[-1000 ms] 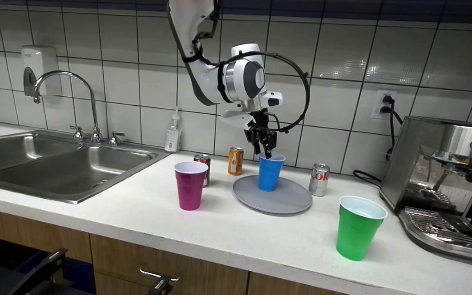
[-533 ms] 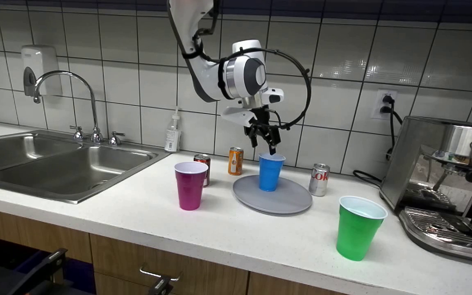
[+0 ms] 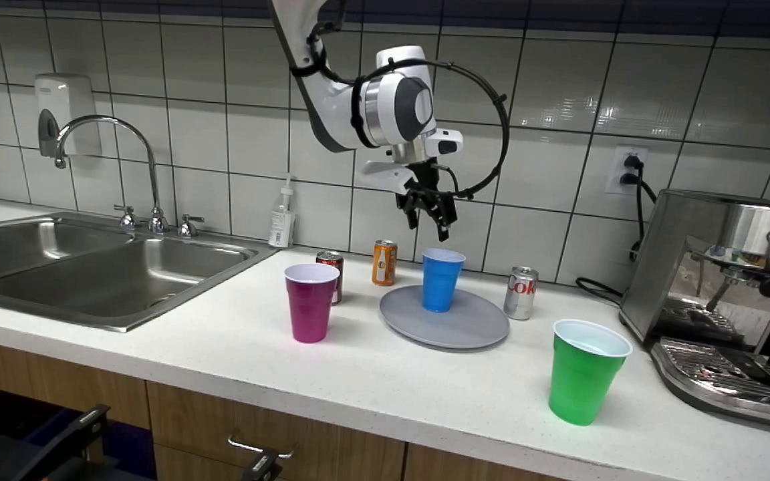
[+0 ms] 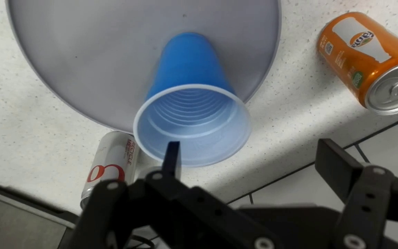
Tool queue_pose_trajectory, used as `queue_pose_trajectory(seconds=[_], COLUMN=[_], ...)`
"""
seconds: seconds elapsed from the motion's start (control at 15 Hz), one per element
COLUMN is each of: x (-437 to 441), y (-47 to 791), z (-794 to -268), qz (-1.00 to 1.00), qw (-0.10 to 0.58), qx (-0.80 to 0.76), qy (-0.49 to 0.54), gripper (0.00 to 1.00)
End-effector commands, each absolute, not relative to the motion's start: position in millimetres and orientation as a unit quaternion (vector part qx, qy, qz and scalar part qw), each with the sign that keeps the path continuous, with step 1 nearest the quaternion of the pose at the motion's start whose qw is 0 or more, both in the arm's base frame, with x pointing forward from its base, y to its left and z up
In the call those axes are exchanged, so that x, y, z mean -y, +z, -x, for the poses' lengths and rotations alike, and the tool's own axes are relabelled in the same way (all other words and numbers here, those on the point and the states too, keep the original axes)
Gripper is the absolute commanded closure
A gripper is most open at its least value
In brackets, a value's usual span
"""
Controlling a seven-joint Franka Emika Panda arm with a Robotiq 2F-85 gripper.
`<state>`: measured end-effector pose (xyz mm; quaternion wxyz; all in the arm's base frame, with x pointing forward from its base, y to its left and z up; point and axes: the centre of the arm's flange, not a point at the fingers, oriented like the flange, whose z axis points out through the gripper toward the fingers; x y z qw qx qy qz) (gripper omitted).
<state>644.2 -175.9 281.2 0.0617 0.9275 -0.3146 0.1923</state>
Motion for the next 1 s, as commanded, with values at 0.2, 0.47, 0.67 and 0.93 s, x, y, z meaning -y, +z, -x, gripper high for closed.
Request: queue_pose_trajectory(seconds=[0.2, 0.47, 0.67, 0.93], x=[155.7, 146.3, 141.6, 136.4], y=[298.9, 299.2, 298.5, 301.5], z=[-596.6, -573.6, -556.4, -532.0], qz=[-0.927, -0.927, -0.928, -0.933], qw=[0.053, 0.044, 0.042, 0.046], qx=[0.313, 0.315, 0.316, 0.306], qy=[0.199, 0.196, 0.191, 0.183], gripper=[0.0, 0.0, 0.0, 0.0])
